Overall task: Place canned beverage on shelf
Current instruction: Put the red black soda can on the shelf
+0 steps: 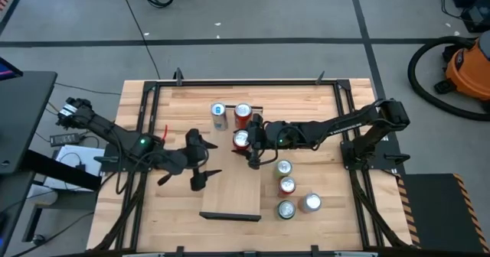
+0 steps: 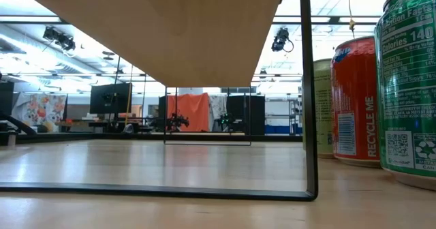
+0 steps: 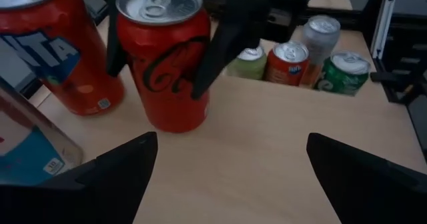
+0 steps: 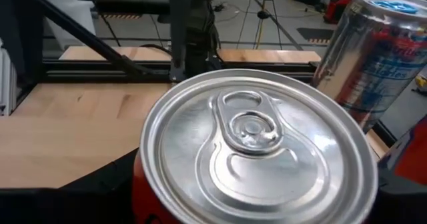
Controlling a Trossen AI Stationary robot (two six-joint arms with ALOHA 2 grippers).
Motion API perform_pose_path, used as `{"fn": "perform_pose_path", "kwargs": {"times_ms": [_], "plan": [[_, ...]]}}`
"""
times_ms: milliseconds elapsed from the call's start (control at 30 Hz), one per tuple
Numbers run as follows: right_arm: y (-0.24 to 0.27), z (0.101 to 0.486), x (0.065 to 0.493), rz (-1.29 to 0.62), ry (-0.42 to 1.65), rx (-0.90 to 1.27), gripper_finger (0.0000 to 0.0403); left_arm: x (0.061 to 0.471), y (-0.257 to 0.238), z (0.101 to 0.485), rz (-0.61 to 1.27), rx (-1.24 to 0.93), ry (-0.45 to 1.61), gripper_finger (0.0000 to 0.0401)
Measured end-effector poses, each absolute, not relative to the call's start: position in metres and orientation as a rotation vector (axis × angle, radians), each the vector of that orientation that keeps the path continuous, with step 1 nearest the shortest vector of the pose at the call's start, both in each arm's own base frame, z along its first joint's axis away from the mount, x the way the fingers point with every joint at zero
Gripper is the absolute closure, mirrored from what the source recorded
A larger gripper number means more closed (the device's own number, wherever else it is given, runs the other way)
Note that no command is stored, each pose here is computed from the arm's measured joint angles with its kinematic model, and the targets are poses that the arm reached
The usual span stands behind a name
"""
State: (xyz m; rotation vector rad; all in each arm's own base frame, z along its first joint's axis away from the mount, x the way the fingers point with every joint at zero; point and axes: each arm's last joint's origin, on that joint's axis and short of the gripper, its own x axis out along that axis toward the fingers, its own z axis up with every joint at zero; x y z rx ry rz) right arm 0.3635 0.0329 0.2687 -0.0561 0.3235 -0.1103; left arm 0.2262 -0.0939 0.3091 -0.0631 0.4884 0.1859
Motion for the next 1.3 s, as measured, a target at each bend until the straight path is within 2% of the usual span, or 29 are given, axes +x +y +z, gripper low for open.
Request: {"fn": "perform_pose_path", "kwargs": {"times_ms": [300, 800, 967, 1200, 1300], "plan": [[0.034, 0.271, 0.363, -0.070, 0.315, -0.077, 0.0047, 0.229, -0.091, 0.310, 0.196, -0.070, 0.475, 0.0005], [0.045, 0.321, 0.334, -0.056, 0.143, -0.144, 0.0041, 0.233, -0.093, 0.314, 0.180, -0.047, 0.428, 0.0005], [0.062, 0.327, 0.310, -0.100, 0.252, -0.181, 0.0043, 0.240, -0.097, 0.316, 0.189, -0.037, 0.351, 0.0005], [0.084, 0.315, 0.289, -0.147, 0.424, -0.196, 0.0048, 0.250, -0.102, 0.298, 0.233, -0.060, 0.409, 0.0005], [0.086, 0.299, 0.288, -0.145, 0.461, -0.169, 0.0050, 0.252, -0.105, 0.287, 0.254, -0.089, 0.467, 0.0005]]}}
